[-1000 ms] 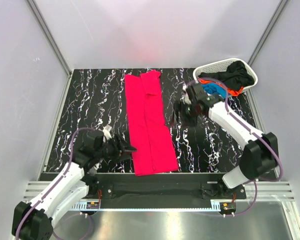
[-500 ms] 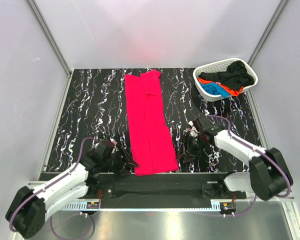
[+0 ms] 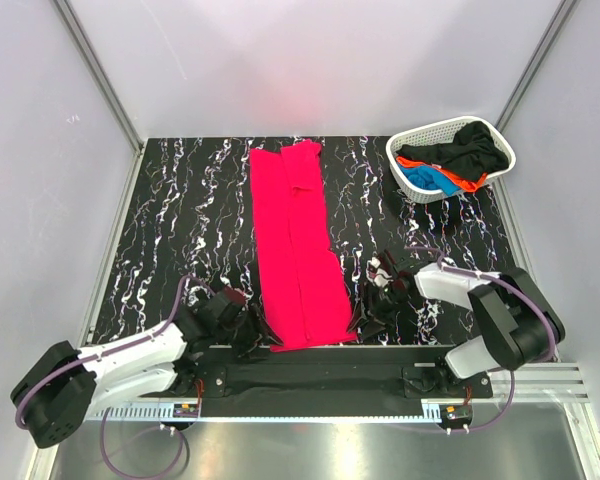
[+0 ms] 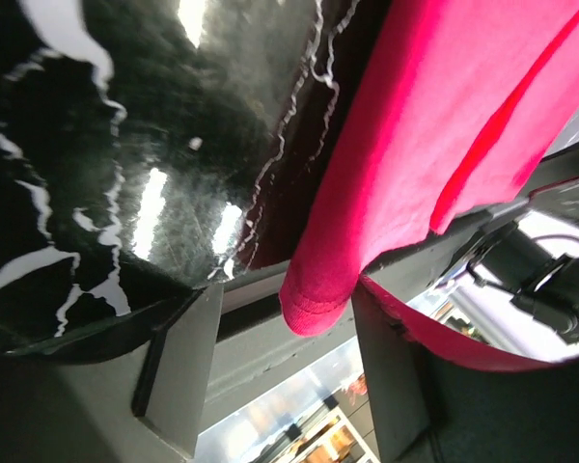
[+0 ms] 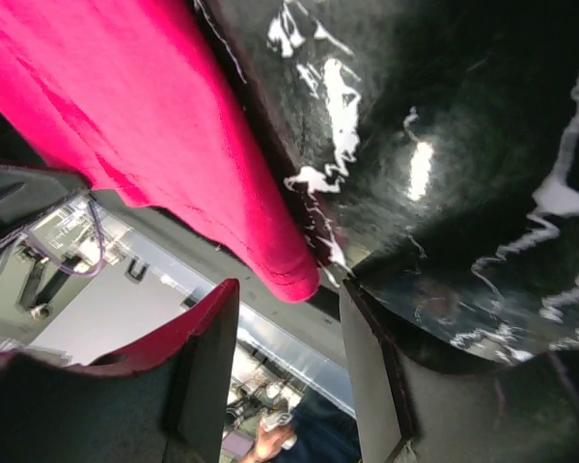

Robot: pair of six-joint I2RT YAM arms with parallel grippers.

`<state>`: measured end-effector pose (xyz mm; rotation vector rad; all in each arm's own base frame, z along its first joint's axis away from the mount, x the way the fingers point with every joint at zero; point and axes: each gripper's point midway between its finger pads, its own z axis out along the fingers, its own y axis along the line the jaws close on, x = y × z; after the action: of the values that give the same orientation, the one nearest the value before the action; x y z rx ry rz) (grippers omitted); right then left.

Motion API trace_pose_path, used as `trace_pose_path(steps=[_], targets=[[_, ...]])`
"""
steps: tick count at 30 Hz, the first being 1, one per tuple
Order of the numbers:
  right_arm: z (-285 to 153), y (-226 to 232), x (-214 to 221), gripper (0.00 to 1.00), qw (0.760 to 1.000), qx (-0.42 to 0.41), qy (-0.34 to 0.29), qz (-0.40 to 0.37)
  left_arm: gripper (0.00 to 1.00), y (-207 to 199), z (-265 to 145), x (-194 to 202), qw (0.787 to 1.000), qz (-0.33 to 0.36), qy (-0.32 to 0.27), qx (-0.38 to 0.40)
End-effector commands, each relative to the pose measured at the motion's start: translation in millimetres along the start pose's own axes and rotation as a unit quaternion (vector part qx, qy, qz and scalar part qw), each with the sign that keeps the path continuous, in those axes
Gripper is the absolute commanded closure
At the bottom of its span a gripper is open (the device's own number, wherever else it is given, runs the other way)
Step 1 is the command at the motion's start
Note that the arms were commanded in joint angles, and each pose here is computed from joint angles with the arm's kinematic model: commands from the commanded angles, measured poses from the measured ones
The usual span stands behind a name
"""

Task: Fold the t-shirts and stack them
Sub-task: Fold the tshirt

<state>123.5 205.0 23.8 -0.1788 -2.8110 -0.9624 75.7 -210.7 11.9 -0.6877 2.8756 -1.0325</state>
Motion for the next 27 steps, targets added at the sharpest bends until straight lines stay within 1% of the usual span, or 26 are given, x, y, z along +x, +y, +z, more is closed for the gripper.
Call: trace_pose_path(steps=[1,3,8,9,12,13,14,15,16,18,21,22,24,25,27], targets=[[10.3,1.0,-1.9,0.47,1.0,-0.009,0.005,-0.008,0.41,-8.1,1.7,-11.4,0.999,-0.013,-0.035,0.019],[15.8,1.5,1.7,0.47,1.0,-0.009,0.018,-0.011,0.43,-10.8,0.6,-14.2,0.999,-0.013,-0.044,0.026],[16.2,-0.2,0.1,0.48,1.0,0.0,0.008,-0.016,0.48,-14.8,0.0,-19.6,0.998,-0.013,-0.059,0.035],[16.6,-1.2,1.2,0.48,1.0,0.001,0.01,-0.014,0.52,-13.3,1.5,-19.3,0.998,-0.015,-0.057,0.032],[17.5,-2.6,3.1,0.5,1.0,0.002,0.013,-0.006,0.6,-15.6,3.3,-17.4,0.998,-0.012,-0.049,0.033],[18.3,-4.0,3.1,0.52,1.0,0.003,0.012,-0.006,0.69,-19.9,2.4,-17.8,0.998,-0.007,-0.049,0.038],[18.1,-3.3,3.7,0.6,1.0,0.001,0.013,-0.007,0.74,-21.3,2.0,-17.7,0.998,-0.005,-0.049,0.038],[17.9,-3.1,3.8,0.64,1.0,-0.001,0.013,-0.008,0.78,-24.0,1.1,-18.2,0.998,-0.003,-0.05,0.041],[16.5,-0.3,4.2,0.74,1.0,-0.006,0.014,-0.011,0.89,-29.1,-1.1,-18.8,0.998,0.0,-0.052,0.047],[13.1,7.7,3.4,1.0,1.0,-0.019,0.013,-0.016,1.0,-35.1,-4.3,-21.6,0.997,0.003,-0.06,0.053],[1.4,24.7,2.1,1.0,0.999,-0.041,-0.001,-0.017,1.0,-50.2,-12.1,-24.5,0.996,0.012,-0.069,0.059],[-4.5,33.4,-0.6,1.0,0.999,-0.048,-0.009,-0.019,1.0,-63.0,-18.2,-25.7,0.995,0.019,-0.072,0.069],[-19.9,56.1,-10.2,1.0,0.997,-0.068,-0.038,-0.028,1.0,-74.8,-22.9,-29.7,0.994,0.023,-0.082,0.072],[-25.9,61.9,-12.0,1.0,0.996,-0.069,-0.043,-0.029,1.0,-89.0,-30.7,-33.7,0.992,0.031,-0.09,0.079],[-41.9,84.2,-28.0,1.0,0.993,-0.077,-0.074,-0.049,1.0,-97.9,-35.2,-44.3,0.991,0.033,-0.106,0.073]])
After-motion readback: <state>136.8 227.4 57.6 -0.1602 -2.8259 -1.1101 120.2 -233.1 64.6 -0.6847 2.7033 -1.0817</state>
